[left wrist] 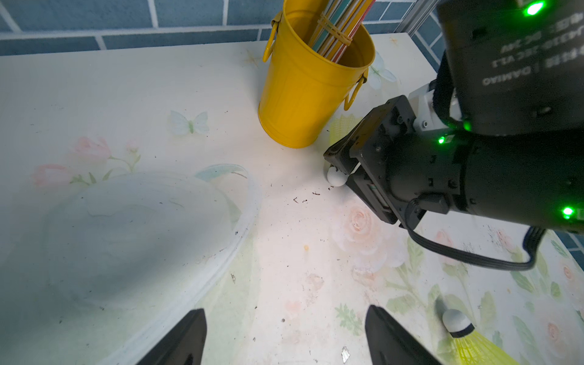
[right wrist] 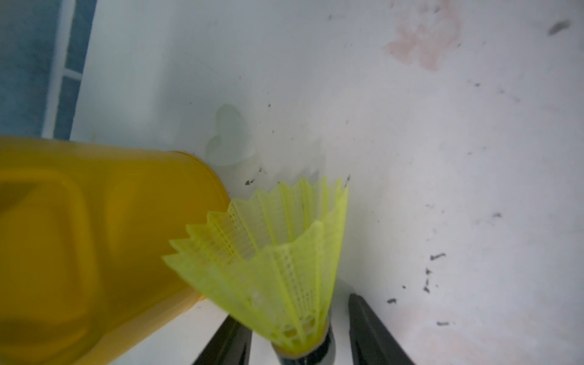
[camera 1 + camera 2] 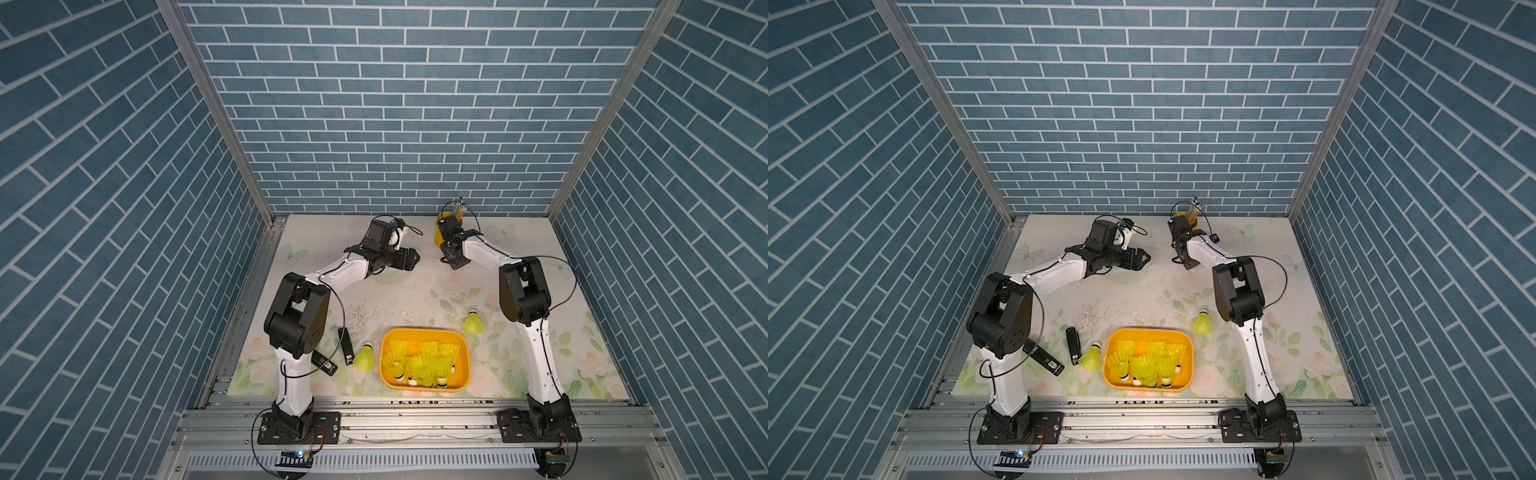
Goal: Put the shuttlecocks into the storage box
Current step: Pick up the shuttlecock at the center of the board.
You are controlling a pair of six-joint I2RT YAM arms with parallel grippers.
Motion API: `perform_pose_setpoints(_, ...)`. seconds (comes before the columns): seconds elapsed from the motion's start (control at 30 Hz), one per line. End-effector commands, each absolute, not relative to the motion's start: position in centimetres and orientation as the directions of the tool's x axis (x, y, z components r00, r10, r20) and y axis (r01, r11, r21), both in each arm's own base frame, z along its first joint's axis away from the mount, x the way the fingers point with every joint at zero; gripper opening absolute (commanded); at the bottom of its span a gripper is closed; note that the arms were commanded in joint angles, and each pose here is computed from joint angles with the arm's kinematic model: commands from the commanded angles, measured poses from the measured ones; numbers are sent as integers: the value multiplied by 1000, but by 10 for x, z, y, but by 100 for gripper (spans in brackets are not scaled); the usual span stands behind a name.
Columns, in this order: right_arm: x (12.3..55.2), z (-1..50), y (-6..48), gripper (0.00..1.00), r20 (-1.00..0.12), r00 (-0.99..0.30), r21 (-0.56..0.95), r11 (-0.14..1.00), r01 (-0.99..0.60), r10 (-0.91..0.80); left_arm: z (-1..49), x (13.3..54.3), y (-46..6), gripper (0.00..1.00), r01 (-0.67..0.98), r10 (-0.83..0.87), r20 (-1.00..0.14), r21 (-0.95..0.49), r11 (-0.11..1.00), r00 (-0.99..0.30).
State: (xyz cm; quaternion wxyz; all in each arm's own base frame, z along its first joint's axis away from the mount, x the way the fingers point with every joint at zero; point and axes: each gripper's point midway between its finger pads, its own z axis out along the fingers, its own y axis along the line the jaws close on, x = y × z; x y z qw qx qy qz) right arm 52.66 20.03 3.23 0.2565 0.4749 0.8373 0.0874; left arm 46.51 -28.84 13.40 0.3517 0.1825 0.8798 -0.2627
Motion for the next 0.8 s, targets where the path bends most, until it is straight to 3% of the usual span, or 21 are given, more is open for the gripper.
perform_pose_setpoints(0.0,505,8,195,45,-340,-473,294,569,768,813,139,467,-284,85,502,135,-722,-322,802,-679)
perform_pose_setpoints(0.1,504,6,195,43,-333,-475,293,568,769,814,140,466,-283,84,501,135,-723,-320,804,-678)
perform_pose_setpoints(0.3,502,14,199,27,-322,-475,322,567,758,819,138,465,-282,84,501,137,-718,-322,803,-682)
perform_pose_setpoints(0.5,507,53,196,25,-423,-471,348,619,704,774,134,462,-280,84,490,131,-710,-328,808,-692)
perform_pose_setpoints(0.77,496,76,194,23,-433,-479,405,640,654,763,133,453,-278,84,482,115,-707,-345,806,-698)
